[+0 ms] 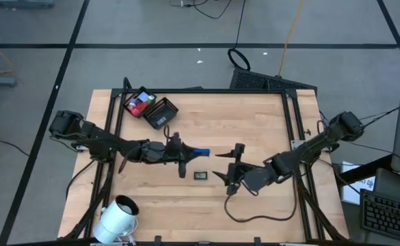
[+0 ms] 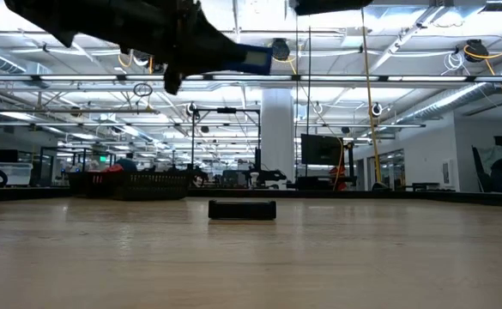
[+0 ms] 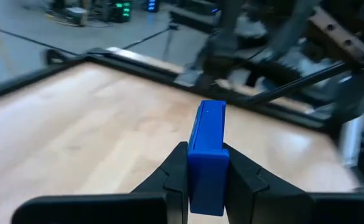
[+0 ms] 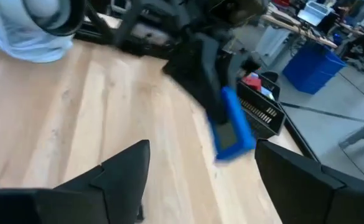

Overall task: Pick & Place Office items
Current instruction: Put the blue timer into the black bin, then put the black timer into the bottom black bin

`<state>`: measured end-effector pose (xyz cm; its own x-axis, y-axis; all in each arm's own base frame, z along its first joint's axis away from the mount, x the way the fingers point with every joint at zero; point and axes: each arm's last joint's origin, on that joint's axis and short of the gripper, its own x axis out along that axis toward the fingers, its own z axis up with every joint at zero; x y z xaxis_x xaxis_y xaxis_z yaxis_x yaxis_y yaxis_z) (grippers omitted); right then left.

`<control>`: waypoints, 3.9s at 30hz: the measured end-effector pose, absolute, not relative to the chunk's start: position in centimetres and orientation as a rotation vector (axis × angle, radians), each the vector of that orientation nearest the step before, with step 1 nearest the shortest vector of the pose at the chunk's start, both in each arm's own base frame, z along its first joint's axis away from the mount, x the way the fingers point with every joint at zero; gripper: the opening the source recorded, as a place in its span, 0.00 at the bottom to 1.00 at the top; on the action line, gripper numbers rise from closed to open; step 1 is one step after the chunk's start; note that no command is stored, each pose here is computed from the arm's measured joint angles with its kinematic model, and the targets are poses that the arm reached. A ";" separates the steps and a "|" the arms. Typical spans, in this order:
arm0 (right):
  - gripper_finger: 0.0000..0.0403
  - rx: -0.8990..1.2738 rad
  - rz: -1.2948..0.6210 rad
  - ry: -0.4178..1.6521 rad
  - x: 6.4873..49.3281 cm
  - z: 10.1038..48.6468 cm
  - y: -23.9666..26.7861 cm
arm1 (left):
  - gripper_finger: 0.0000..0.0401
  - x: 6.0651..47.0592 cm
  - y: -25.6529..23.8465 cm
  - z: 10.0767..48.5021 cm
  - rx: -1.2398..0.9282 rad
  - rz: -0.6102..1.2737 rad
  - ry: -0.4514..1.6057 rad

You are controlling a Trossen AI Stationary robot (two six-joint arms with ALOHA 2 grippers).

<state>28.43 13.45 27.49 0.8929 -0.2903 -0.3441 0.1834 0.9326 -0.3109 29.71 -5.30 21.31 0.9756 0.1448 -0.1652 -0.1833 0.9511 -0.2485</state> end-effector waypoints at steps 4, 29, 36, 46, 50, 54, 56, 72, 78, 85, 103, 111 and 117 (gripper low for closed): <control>0.67 -0.244 -0.229 0.345 27.0 27.2 13.4 | 0.14 27.6 -4.6 22.1 -0.210 0.266 0.191; 0.64 -0.133 -0.261 0.172 25.5 26.0 11.4 | 0.14 17.6 2.9 15.7 -0.266 1.127 0.134; 0.64 -0.103 -0.271 0.177 25.6 25.9 11.2 | 0.19 17.7 4.4 14.3 -0.283 1.214 0.179; 0.64 -0.104 -0.271 0.177 25.6 25.9 11.2 | 0.19 18.0 5.2 13.6 -0.334 1.194 0.210; 0.64 -0.104 -0.271 0.177 25.6 25.9 11.2 | 0.21 18.0 5.2 13.6 -0.327 1.193 0.214; 0.64 -0.105 -0.271 0.177 25.6 25.9 11.2 | 0.27 18.1 5.2 13.6 -0.301 1.175 0.241; 0.64 -0.106 -0.270 0.177 25.6 25.9 11.2 | 0.33 18.1 5.2 13.5 -0.298 1.166 0.249; 0.64 -0.052 -0.162 0.186 25.8 25.6 11.6 | 0.57 18.1 4.8 16.0 -0.355 0.973 0.159; 0.64 -0.040 -0.053 0.304 27.3 22.0 12.8 | 0.57 17.8 4.4 17.7 -0.429 0.796 0.101; 0.64 -0.018 -0.003 0.466 30.4 17.0 12.7 | 0.57 18.1 3.9 19.1 -0.511 0.563 0.016; 0.77 0.020 0.003 0.605 33.7 9.5 9.6 | 0.57 18.5 2.5 19.8 -0.483 0.399 -0.007; 0.72 0.032 0.020 0.627 34.1 8.0 8.9 | 0.57 18.5 2.5 19.8 -0.486 0.399 -0.007; 0.66 -0.002 0.038 0.636 34.1 8.0 8.9 | 0.57 18.5 2.5 19.8 -0.486 0.398 -0.007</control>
<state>34.07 8.87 8.05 0.8041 0.0346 -0.5935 -0.0355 0.9993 0.0101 18.51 2.49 19.78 0.9232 0.3742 -0.0873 -0.3710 0.8091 -0.4557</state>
